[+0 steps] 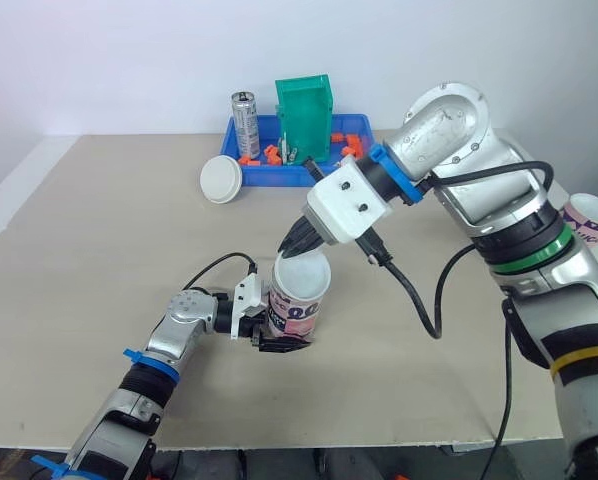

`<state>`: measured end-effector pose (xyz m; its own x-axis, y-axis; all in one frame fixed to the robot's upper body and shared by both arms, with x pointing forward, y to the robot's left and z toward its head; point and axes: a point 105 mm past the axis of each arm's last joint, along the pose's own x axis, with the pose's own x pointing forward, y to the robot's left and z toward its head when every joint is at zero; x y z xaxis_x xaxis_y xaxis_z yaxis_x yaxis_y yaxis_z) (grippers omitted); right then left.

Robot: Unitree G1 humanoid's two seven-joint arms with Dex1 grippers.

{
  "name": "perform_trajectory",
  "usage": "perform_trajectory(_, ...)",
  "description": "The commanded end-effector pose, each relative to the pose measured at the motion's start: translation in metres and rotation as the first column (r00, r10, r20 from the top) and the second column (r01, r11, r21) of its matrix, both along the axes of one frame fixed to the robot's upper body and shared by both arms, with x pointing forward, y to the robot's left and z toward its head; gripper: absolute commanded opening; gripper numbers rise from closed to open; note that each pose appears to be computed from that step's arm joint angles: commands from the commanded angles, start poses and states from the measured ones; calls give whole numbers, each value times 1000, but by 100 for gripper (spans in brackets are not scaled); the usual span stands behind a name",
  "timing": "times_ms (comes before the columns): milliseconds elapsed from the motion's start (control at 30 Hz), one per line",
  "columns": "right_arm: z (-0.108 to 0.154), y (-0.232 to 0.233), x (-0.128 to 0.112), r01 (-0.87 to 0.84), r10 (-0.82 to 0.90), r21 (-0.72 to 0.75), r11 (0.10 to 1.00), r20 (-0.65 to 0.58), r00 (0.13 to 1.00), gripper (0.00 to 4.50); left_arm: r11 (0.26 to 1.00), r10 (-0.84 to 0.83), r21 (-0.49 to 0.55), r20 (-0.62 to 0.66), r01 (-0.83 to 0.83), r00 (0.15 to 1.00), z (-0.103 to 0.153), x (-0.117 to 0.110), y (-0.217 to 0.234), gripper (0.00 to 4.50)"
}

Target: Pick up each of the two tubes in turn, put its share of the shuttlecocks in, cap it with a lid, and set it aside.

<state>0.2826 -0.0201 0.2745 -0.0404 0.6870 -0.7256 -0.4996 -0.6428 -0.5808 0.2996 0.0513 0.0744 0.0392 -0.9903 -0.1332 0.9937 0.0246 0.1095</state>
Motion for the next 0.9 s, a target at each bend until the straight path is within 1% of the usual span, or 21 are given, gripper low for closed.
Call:
perform_trajectory(33, 4, -1, -8, -39, 39, -9, 999, 3, 999, 2, 992, 82, 100, -125, -70, 989, -35, -2, 18, 395)
perform_trajectory(133, 4, -1, -6, -36, 36, -13, 999, 10, 999, 2, 992, 84, 100, -124, -71, 989, -34, -1, 18, 395)
perform_trajectory(300, -7, -5, -7, -41, 42, -59, 997, 17, 999, 2, 992, 87, 100, -122, -75, 989, -34, -1, 19, 395)
perform_trajectory(533, -24, -6, 4, -43, 57, -125, 991, 111, 992, 2, 992, 90, 96, -123, -78, 988, -34, 0, 18, 395)
perform_trajectory(600, -26, -3, 5, -44, 60, -126, 991, 120, 991, 68, 992, 92, 94, -124, -81, 988, -34, -1, 18, 395)
perform_trajectory(633, -27, -2, 6, -49, 64, -125, 991, 126, 990, 82, 992, 93, 93, -124, -82, 988, -34, -1, 18, 395)
perform_trajectory(667, -27, 0, 6, -51, 66, -118, 992, 131, 989, 135, 992, 94, 92, -124, -83, 988, -34, -1, 18, 395)
perform_trajectory(700, -27, 2, 6, -51, 65, -109, 993, 132, 989, 164, 992, 95, 92, -124, -83, 988, -34, -1, 18, 395)
perform_trajectory(733, -27, 3, 4, -62, 75, -107, 992, 121, 990, 224, 992, 95, 92, -125, -84, 988, -34, -1, 18, 395)
perform_trajectory(767, -28, 5, 3, -66, 78, -102, 993, 113, 991, 246, 992, 96, 91, -126, -85, 987, -35, -1, 18, 395)
perform_trajectory(900, -25, 11, 5, -53, 59, -53, 997, 99, 993, 246, 992, 96, 91, -126, -85, 987, -35, -2, 18, 395)
